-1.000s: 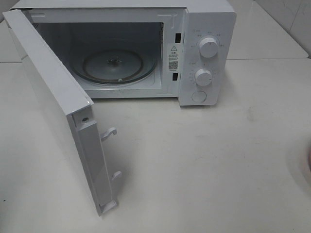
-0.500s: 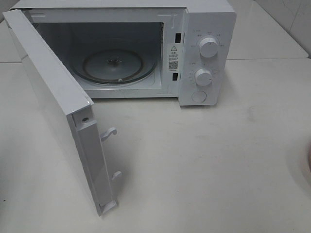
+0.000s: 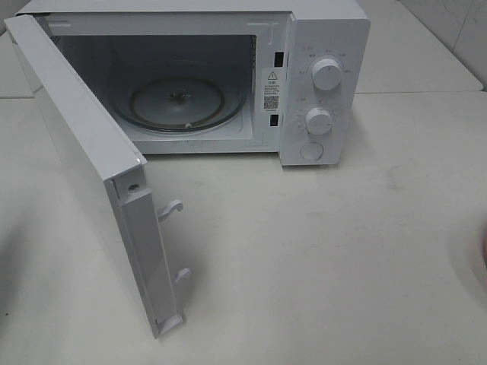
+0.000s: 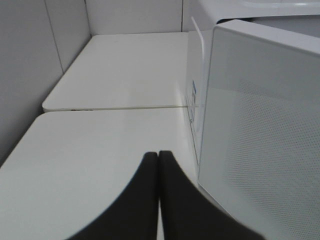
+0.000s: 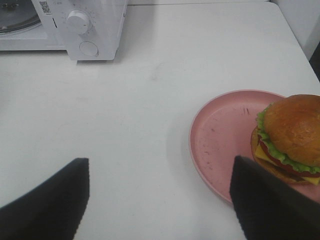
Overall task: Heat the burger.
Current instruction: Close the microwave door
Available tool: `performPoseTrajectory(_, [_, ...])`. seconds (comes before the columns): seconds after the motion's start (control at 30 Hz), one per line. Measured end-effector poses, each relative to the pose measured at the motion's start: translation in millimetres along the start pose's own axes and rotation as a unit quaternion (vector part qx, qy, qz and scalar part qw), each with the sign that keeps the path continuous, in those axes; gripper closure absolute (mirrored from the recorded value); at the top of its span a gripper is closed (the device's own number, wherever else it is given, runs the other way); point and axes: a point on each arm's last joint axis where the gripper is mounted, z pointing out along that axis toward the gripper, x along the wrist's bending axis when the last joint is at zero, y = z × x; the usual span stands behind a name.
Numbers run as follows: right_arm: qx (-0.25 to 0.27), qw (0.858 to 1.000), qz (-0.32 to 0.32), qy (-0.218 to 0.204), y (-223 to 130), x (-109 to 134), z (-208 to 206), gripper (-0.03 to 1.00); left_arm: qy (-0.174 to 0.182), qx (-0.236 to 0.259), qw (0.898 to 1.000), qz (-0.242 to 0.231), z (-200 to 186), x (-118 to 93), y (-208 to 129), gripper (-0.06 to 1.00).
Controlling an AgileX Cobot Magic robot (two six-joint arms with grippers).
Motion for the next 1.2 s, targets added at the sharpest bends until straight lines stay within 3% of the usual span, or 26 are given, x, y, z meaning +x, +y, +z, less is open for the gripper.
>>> performPoseTrajectory(0.2, [0.000,1.000,0.000,0.000,0.0,0.0,0.0,0.20,-0.058,0.000,0.998,-0.011,18.7,-9.9,-12.2,0.94])
performPoseTrajectory(0.33, [0.000,1.000,0.000,0.000,0.0,0.0,0.0,0.20,-0.128,-0.014,0.992,0.001,29.5,-22.5,-20.8,0.94])
performPoseTrajectory(0.47, [0.000,1.000,0.000,0.000,0.0,0.0,0.0,0.20,-0.155,-0.013,0.988,-0.003,36.7,-29.3,-26.5,0.94])
performPoseTrajectory(0.63, [0.000,1.000,0.000,0.000,0.0,0.0,0.0,0.20,-0.209,-0.003,0.978,-0.005,53.7,-53.7,-30.0,0.94])
performPoseTrajectory(0.8, [0.000,1.000,0.000,0.000,0.0,0.0,0.0,0.20,-0.223,0.007,0.975,-0.015,66.1,-70.7,-33.6,0.94])
performPoseTrajectory(1.03, [0.000,1.000,0.000,0.000,0.0,0.0,0.0,0.20,-0.216,0.014,0.976,-0.032,82.0,-84.9,-35.4,0.94])
performPoseTrajectory(1.2, [0.000,1.000,0.000,0.000,0.0,0.0,0.0,0.20,-0.214,0.003,0.976,-0.031,99.6,-109.1,-31.4,0.94])
